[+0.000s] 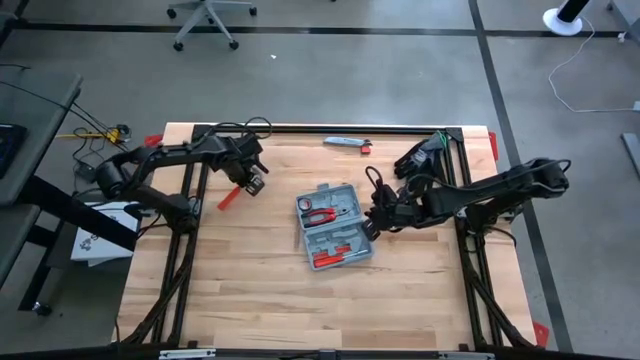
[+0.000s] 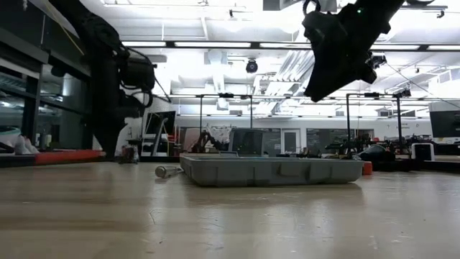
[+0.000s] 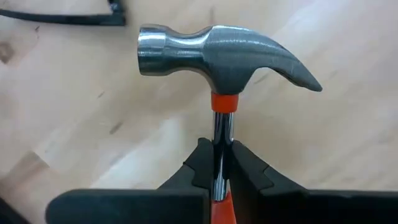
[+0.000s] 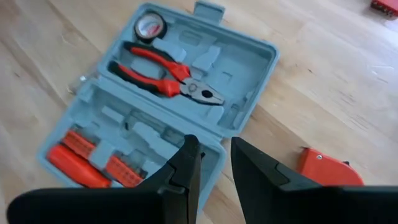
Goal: Prefit tool cases
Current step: Put the orange hammer into the gray prefit tool case
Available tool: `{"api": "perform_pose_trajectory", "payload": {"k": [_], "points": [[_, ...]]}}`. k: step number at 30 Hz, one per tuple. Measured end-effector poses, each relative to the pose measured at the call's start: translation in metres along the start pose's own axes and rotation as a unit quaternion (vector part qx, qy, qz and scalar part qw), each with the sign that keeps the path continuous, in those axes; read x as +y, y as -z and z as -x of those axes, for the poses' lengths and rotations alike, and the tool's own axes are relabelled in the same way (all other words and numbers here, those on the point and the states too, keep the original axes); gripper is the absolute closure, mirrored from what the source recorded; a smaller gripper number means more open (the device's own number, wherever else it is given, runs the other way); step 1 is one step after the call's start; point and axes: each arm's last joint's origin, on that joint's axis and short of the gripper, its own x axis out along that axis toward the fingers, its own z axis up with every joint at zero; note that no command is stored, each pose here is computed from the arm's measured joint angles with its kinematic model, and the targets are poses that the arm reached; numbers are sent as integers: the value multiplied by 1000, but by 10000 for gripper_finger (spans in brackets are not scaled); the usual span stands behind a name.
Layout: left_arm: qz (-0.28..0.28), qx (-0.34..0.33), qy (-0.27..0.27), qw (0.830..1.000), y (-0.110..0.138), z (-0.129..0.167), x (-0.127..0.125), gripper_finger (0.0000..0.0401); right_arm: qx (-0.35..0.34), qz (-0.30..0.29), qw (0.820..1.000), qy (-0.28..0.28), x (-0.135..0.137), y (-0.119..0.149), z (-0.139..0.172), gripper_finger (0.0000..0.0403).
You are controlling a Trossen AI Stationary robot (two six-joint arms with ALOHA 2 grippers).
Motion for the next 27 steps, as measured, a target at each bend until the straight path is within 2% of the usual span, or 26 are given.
{"api": "perform_pose_trajectory", "payload": {"k": [6,12,19,23,27], "points": [[15,-41,42,998,6,21,-12,387,-17,-18,1000,-17,-6,-5,19,320],[25,-99,83,991,13,40,-36,387,-19,-10,1000,7,-22,-5,38,320],[42,-150,157,975,16,43,-85,387,-6,21,998,64,-42,-1,52,320],[57,-164,205,963,20,40,-119,387,-8,50,997,59,-45,-1,58,320],[33,-157,217,963,15,42,-156,387,-4,60,997,52,-45,-1,60,320]]}}
